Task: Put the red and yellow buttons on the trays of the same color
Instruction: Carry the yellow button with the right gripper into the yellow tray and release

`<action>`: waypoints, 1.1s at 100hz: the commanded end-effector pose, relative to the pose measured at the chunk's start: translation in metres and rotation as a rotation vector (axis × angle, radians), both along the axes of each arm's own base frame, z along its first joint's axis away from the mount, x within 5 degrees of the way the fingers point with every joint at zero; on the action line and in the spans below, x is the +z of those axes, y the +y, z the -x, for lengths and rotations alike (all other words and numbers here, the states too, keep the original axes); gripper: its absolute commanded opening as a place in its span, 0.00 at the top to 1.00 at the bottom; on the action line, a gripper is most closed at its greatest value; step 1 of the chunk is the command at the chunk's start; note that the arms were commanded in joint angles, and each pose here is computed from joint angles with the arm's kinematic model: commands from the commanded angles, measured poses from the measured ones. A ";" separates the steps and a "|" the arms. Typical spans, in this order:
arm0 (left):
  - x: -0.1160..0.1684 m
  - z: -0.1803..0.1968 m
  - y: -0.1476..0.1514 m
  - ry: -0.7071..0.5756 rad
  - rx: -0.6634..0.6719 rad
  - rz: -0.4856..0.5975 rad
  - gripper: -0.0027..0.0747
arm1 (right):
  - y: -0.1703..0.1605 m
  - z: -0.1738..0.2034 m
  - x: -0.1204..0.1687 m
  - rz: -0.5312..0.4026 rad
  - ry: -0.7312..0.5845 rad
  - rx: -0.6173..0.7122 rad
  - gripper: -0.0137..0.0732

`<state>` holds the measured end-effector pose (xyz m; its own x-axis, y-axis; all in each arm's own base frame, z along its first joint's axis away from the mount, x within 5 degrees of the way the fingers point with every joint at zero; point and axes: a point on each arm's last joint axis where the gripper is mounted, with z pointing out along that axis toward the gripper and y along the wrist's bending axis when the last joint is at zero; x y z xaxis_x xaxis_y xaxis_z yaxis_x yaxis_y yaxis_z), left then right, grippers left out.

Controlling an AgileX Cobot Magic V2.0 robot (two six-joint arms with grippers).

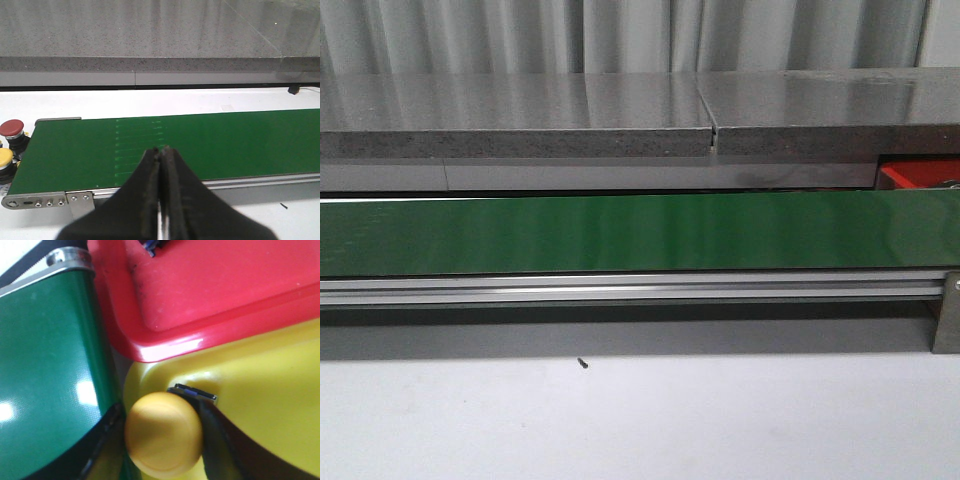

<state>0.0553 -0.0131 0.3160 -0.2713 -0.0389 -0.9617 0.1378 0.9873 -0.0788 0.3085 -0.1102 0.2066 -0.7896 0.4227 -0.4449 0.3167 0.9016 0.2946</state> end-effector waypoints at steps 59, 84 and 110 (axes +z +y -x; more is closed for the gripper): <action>0.014 -0.001 0.000 -0.086 0.000 0.025 0.99 | 0.002 0.003 0.045 0.137 -0.158 0.044 0.17; 0.014 -0.001 0.000 -0.086 0.000 0.025 0.99 | 0.038 0.011 0.080 0.261 -0.251 0.196 0.57; 0.014 -0.001 0.000 -0.086 0.000 0.025 0.99 | 0.072 0.028 0.110 0.327 -0.352 0.306 0.97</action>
<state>0.0553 -0.0131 0.3160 -0.2713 -0.0389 -0.9617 0.1378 0.9873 -0.0788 0.2900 -0.0452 0.2884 -0.7228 0.0363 -0.6902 -0.0190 0.9972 0.0723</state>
